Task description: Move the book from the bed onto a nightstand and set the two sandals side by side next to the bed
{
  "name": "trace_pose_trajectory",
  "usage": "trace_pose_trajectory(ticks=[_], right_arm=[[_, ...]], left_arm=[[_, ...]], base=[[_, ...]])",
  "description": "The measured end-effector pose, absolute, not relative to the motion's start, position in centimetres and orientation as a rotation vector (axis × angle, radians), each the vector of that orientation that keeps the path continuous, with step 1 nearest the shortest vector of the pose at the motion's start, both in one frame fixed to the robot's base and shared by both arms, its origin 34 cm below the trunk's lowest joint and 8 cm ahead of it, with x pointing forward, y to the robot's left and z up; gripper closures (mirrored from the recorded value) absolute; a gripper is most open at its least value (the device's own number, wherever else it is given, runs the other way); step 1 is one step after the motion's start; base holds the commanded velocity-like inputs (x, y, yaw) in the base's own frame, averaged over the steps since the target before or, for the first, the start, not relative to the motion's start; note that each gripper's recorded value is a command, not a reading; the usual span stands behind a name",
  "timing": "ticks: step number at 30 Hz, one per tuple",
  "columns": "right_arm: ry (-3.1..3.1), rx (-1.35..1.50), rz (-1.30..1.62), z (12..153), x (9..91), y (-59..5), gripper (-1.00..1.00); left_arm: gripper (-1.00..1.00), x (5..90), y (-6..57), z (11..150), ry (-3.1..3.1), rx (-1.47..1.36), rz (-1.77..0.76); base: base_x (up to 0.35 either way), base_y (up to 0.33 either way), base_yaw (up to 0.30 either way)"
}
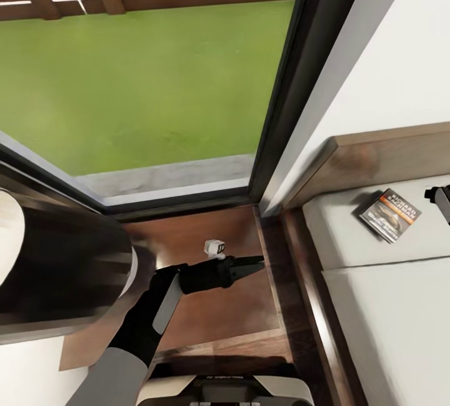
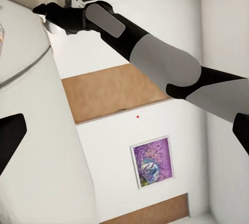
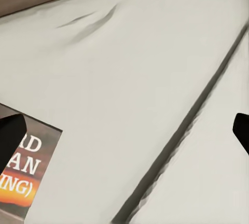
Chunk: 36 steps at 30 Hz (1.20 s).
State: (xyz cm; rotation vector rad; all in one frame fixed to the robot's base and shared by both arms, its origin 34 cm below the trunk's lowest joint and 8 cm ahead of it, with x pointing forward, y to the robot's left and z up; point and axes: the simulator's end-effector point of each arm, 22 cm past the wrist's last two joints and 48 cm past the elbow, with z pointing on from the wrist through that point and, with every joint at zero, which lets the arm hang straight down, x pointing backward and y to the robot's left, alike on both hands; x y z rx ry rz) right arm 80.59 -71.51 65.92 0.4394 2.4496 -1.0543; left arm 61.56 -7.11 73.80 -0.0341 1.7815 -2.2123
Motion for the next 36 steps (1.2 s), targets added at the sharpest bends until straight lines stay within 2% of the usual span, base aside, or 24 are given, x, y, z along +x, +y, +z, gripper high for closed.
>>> trace_pose_trajectory(ticks=[31,36], right_arm=[[2.443,0.436,-1.063,61.8,80.5,-71.6,-1.0],[2.442,0.436,-1.063,61.8,80.5,-71.6,-1.0]], left_arm=[[-1.0,61.4,-7.1,69.4,1.78,-0.035,-2.213],[-1.0,61.4,-7.1,69.4,1.78,-0.035,-2.214]], base=[[0.0,0.0,0.0],[0.0,0.0,-0.124]])
